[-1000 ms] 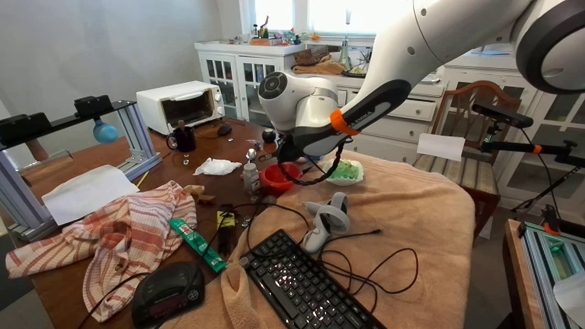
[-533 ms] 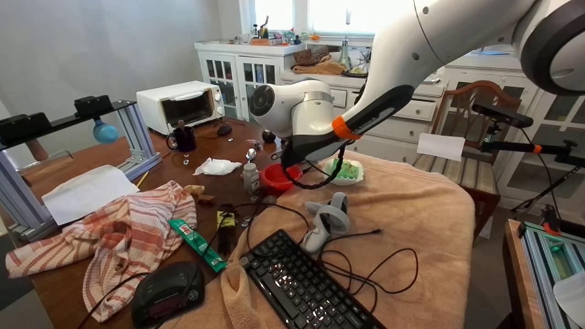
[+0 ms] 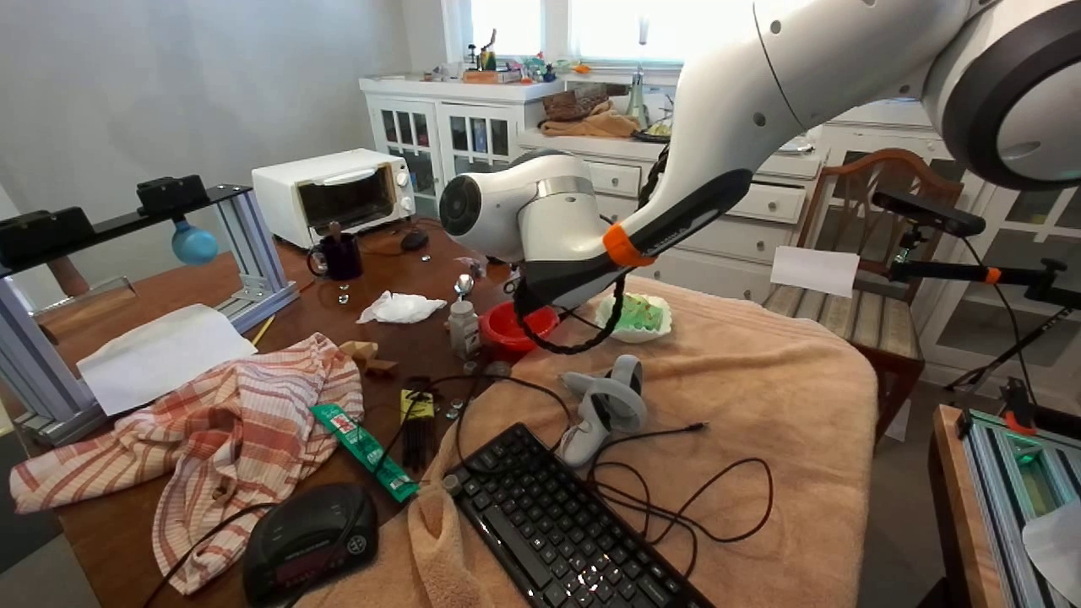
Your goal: Pour contents of the black pot into the orange bowl
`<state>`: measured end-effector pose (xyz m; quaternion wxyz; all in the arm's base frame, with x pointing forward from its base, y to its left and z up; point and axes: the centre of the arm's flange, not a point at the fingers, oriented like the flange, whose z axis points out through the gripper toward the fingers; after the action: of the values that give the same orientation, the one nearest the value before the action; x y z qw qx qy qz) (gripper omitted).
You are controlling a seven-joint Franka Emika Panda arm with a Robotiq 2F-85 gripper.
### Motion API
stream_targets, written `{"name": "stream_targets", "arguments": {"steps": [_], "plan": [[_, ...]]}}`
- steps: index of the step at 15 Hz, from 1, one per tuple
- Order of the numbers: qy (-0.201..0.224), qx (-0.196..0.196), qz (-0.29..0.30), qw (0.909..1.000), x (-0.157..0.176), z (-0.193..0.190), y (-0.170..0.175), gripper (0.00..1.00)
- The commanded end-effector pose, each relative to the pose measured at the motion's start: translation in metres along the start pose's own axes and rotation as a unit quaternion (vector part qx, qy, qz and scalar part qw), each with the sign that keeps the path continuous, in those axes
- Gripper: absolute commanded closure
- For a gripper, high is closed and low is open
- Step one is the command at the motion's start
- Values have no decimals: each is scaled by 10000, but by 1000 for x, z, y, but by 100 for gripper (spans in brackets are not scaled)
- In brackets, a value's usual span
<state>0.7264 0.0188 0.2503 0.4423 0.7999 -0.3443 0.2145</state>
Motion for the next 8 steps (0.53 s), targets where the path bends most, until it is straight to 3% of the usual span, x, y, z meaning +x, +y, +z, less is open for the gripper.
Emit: {"name": "stream_targets", "arguments": {"steps": [1, 8], "plan": [[154, -241, -170, 9994, 5, 4, -26, 99], [400, -332, -399, 9979, 12, 12, -54, 99]]}}
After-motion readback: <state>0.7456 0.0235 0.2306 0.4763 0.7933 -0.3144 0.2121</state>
